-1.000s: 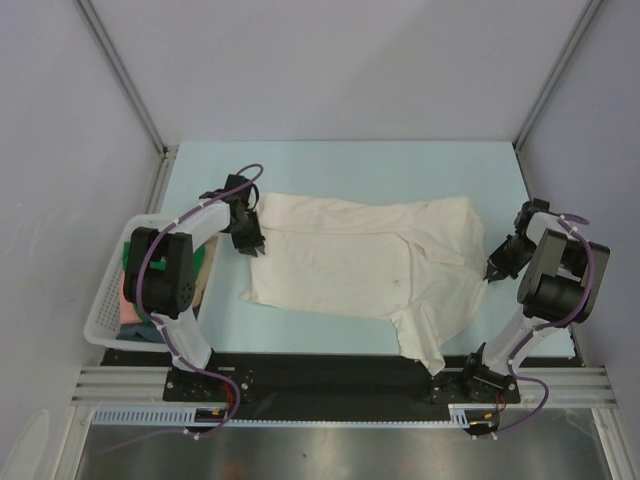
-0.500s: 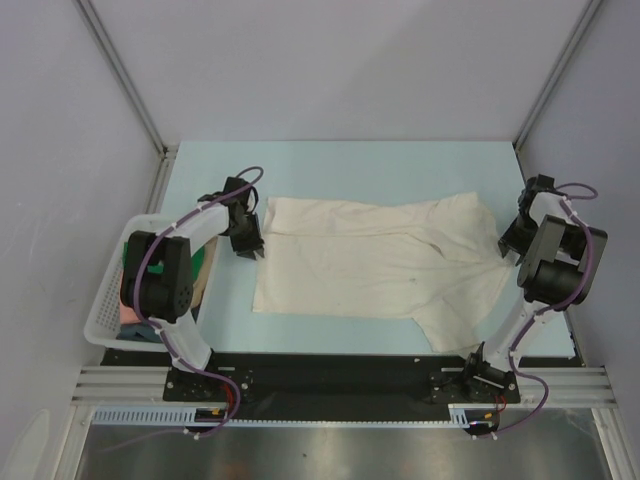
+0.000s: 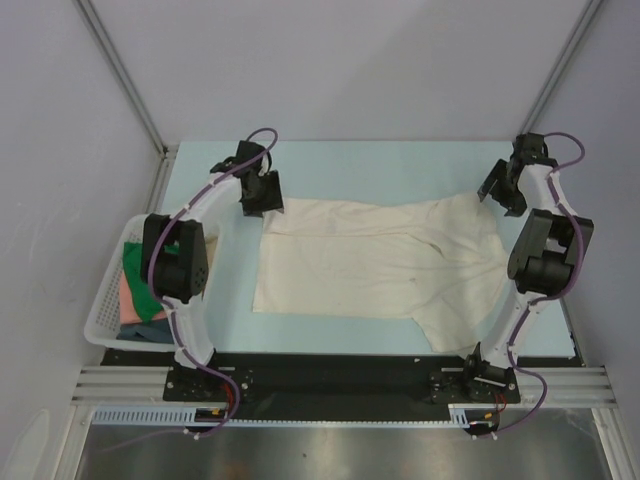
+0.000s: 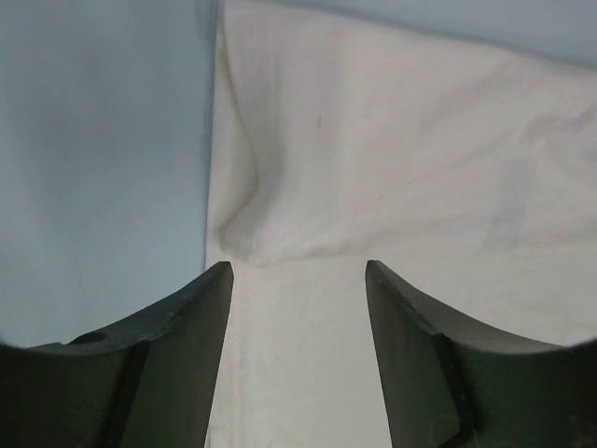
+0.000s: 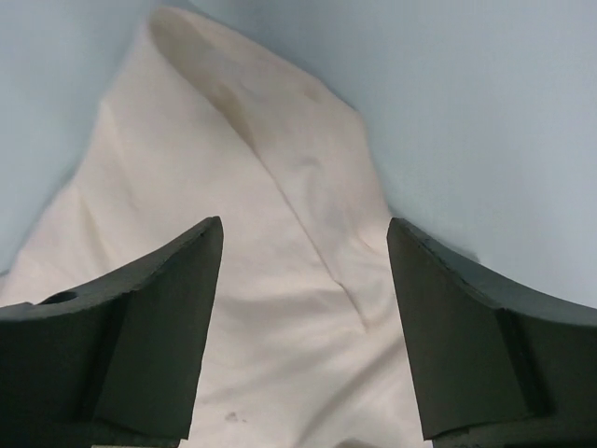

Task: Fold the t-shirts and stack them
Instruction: Flatten the tshirt out

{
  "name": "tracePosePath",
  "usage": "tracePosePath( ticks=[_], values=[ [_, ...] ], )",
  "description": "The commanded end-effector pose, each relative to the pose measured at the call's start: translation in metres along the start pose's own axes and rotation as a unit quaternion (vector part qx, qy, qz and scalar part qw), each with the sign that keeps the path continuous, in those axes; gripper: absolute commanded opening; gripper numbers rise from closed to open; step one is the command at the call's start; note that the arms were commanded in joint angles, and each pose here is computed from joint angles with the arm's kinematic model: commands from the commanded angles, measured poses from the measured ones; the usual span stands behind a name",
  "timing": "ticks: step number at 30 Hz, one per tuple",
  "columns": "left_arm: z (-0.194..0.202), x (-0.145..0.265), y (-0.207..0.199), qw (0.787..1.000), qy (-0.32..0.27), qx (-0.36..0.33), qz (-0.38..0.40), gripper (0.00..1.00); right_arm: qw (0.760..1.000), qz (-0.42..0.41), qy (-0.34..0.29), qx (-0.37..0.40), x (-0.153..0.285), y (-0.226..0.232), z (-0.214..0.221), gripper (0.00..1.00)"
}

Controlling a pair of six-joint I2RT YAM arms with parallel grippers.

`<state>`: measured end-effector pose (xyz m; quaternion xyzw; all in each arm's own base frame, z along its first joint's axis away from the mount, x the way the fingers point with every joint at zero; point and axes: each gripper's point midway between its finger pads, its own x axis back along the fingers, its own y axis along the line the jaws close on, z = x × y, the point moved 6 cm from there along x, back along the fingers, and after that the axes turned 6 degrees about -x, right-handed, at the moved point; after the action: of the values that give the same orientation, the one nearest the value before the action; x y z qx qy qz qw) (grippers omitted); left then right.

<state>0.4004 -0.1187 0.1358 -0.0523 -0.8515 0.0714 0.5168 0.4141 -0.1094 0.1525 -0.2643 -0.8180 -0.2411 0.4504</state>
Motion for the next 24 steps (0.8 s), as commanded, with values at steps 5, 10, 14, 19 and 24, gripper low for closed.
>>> tracePosePath(
  ticks=[5, 10, 14, 19, 24],
  values=[
    [-0.064, -0.021, 0.018, 0.999, -0.040, 0.001, -0.026, 0.63, 0.996, -0.085, -0.001, 0.039, -0.031, 0.037, -0.032, 0.79],
    [-0.072, -0.046, 0.028, 1.000, -0.022, 0.015, -0.011, 0.63, 0.988, -0.147, 0.023, 0.043, -0.043, 0.051, -0.030, 0.81],
    [-0.072, -0.062, 0.027, 1.000, -0.014, 0.019, -0.002, 0.61, 0.984, -0.164, 0.030, 0.064, -0.050, 0.060, -0.021, 0.81],
    [-0.065, -0.082, 0.029, 1.000, 0.004, 0.026, -0.004, 0.56, 0.984, -0.160, 0.047, 0.057, -0.065, 0.059, -0.014, 0.74],
    [-0.064, -0.098, 0.026, 0.999, 0.013, 0.035, 0.013, 0.43, 0.985, -0.163, 0.046, 0.046, -0.078, 0.065, -0.012, 0.65]
  ],
)
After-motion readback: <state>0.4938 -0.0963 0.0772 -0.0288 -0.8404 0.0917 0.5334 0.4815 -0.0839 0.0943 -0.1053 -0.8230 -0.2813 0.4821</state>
